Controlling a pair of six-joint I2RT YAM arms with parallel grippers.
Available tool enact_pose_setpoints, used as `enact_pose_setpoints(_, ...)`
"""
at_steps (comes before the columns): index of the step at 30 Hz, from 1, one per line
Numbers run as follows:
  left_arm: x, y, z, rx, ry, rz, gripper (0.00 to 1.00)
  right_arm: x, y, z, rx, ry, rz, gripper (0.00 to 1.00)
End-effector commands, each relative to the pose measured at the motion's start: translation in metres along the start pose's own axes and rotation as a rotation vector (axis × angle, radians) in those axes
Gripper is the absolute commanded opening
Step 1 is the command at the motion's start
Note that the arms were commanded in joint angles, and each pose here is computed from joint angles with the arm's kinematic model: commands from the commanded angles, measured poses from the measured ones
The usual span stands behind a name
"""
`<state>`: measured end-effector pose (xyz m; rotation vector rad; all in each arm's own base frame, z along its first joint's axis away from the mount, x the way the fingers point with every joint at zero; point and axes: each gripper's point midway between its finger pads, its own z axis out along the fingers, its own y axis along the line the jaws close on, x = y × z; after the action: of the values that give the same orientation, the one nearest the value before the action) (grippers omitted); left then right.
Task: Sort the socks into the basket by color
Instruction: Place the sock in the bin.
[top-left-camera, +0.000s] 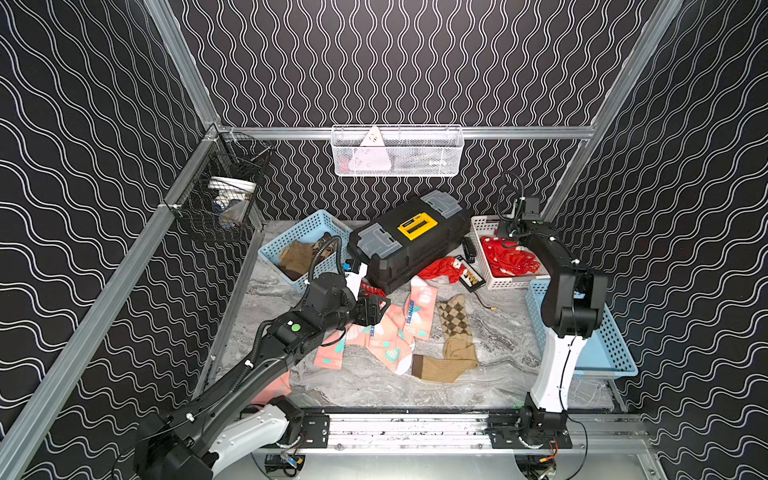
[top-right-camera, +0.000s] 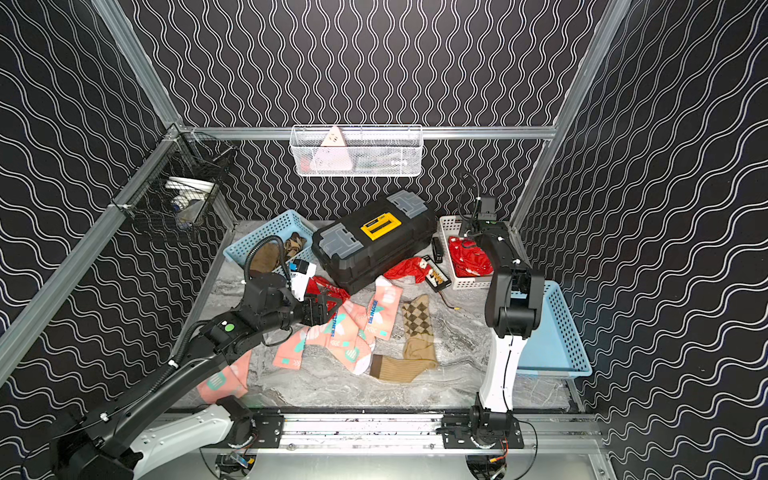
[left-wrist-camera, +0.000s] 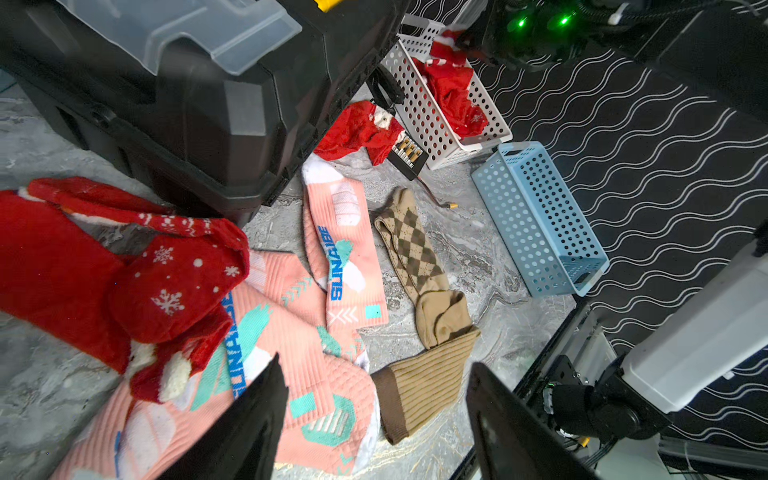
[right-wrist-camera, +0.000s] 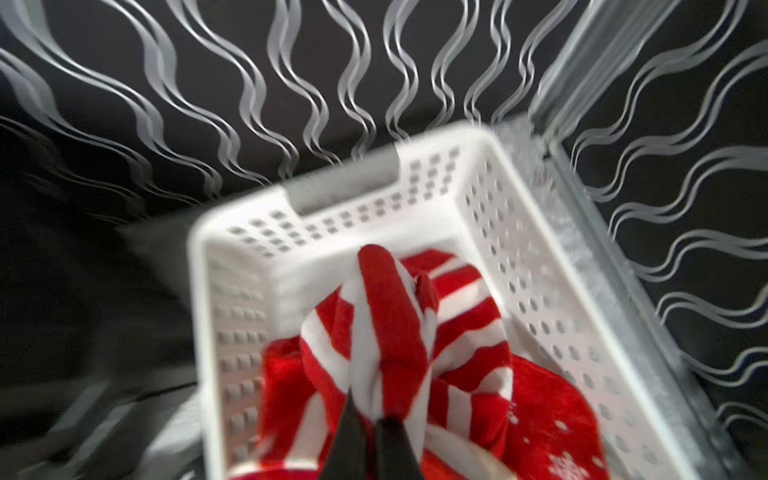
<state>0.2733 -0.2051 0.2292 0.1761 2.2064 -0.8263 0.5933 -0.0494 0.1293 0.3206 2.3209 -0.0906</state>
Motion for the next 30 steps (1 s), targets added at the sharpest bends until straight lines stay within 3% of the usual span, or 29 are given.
enact_pose_setpoints(1,-0.004,0.001,0.002,-0.010,-0.010,0.004,0.73,0.020,0.001,0.020,0.011,0.052,-0.001,0.00)
enact_pose_setpoints(11,-0.001,0.010,0.004,-0.055,0.003,-0.006,0.73,0.064,-0.004,0.052,0.023,0.179,0.049,0.00)
enact_pose_setpoints(17,-0.001,0.017,0.007,-0.095,0.008,-0.014,0.74,0.068,-0.003,0.048,0.011,0.198,0.072,0.12)
enact_pose_setpoints(30,0.006,0.030,0.010,-0.158,0.034,-0.036,0.78,0.044,0.004,0.013,-0.036,0.162,0.124,0.68)
